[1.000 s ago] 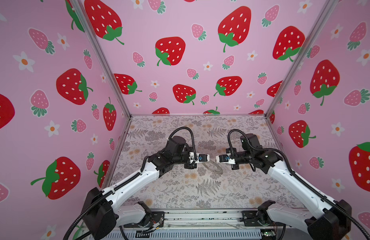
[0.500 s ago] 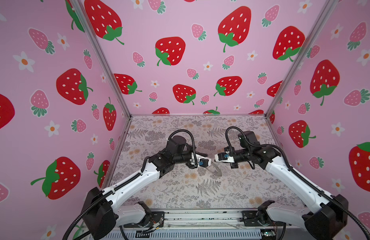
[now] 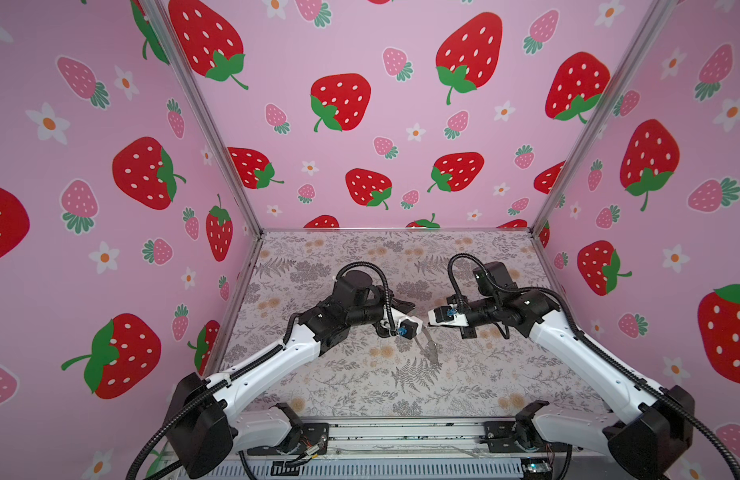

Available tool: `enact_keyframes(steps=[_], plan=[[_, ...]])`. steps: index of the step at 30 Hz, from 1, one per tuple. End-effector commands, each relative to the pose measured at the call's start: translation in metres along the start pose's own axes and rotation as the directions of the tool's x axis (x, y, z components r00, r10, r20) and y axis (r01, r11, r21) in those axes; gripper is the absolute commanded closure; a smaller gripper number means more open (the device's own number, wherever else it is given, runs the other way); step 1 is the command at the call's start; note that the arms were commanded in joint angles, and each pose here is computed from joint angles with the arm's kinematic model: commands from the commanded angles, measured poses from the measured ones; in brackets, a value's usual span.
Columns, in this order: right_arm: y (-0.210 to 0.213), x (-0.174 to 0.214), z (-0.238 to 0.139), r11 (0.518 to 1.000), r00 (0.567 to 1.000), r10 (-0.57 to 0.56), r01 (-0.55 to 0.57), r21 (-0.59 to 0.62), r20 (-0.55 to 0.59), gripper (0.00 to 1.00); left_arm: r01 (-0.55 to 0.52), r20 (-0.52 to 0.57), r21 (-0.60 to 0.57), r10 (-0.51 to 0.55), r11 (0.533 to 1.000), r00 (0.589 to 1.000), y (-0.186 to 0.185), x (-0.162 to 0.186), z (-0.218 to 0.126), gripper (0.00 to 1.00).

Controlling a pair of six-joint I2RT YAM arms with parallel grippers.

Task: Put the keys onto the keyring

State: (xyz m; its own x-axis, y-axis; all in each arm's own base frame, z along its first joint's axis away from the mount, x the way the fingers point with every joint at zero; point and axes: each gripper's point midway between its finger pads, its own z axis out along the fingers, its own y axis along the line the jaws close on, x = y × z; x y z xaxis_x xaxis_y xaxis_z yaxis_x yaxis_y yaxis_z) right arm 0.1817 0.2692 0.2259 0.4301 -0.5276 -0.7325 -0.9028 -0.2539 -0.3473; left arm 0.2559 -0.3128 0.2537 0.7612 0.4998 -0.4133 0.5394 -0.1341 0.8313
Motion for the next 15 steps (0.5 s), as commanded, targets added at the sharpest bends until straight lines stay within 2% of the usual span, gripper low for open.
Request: enact_keyframes(steps=[1,11,15], plan=[[0.004,-0.013,-0.006,1.000,0.999,-0.003,0.004,-0.010,0.046,1.00,-0.047,0.035,-0.045,0.049,0.998,0.998,0.015,-0.008,0.003,1.00],[0.009,-0.010,-0.006,1.000,0.999,0.007,-0.006,-0.022,0.036,1.00,-0.008,0.053,-0.118,0.014,0.993,0.998,0.030,-0.012,0.017,1.00],[0.007,-0.012,-0.007,1.000,0.999,0.002,-0.001,-0.009,0.042,1.00,0.022,0.080,-0.105,-0.013,0.994,0.997,0.027,-0.018,0.017,1.00]])
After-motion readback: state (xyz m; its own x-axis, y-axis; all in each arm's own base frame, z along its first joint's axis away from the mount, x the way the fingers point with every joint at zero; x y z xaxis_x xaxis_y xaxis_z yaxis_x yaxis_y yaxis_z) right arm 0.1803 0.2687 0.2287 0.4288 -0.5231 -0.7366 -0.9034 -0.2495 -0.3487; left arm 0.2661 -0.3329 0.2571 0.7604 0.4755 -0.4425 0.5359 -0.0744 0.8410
